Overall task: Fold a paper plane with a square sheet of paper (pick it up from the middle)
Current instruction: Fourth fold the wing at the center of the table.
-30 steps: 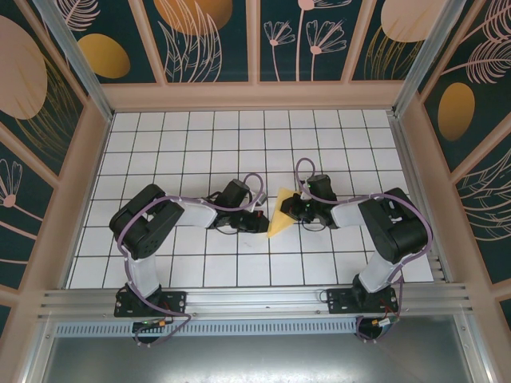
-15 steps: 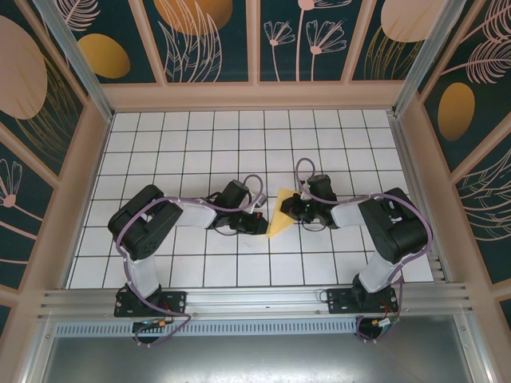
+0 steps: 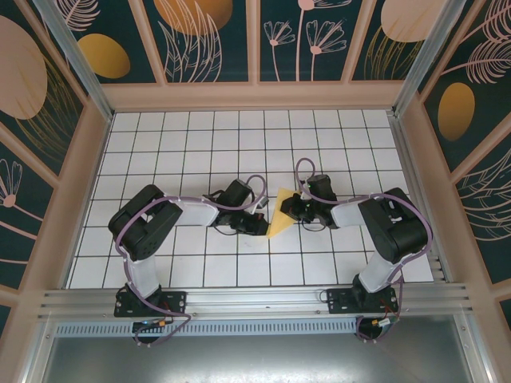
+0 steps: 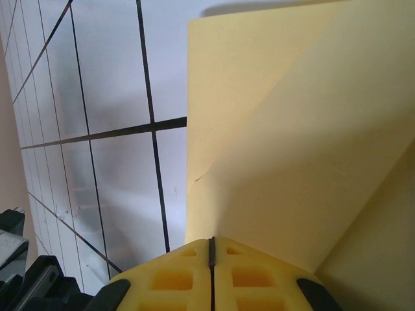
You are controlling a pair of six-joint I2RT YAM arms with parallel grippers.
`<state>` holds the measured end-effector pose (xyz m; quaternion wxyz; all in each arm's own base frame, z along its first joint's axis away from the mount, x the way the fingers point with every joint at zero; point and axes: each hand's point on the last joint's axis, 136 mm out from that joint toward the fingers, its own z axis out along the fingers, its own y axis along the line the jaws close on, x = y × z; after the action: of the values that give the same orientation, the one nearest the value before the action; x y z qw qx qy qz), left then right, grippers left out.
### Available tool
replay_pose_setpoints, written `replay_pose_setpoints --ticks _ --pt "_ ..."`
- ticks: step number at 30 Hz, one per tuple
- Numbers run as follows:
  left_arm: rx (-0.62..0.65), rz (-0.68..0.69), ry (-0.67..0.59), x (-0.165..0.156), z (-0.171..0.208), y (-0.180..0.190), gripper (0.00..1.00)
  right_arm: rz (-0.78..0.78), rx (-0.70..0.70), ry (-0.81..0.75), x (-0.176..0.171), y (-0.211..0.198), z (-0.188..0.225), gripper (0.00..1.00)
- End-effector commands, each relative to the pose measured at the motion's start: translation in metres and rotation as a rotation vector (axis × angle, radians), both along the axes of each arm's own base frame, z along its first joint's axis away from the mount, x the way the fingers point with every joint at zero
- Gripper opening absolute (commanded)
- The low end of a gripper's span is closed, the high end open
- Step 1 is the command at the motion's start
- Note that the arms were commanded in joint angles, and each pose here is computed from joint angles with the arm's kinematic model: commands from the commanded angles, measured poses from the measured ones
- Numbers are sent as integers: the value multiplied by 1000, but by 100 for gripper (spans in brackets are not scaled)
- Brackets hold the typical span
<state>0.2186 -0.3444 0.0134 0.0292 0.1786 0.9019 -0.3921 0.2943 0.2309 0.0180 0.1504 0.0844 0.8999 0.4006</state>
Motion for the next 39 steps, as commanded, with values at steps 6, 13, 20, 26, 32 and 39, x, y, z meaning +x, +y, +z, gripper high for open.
replay_pose_setpoints --ticks 6,13,20,26,32,39 --pt "254 36 10 -16 -23 39 4 -36 -118 73 -12 -21 -36 7" --pt "82 145 -154 19 42 15 5 -36 -120 72 -13 -22 -36 6" --pt "-118 136 -104 29 59 -25 7 -32 -118 71 -14 -22 -36 6" --pt "-202 108 -23 24 51 -41 9 -31 -115 72 -14 -21 -37 6" --pt "-149 68 43 8 27 -34 11 -29 -114 73 -14 -21 -37 6" --pt "4 47 140 -15 -21 -9 10 -28 -114 77 -14 -21 -38 6"
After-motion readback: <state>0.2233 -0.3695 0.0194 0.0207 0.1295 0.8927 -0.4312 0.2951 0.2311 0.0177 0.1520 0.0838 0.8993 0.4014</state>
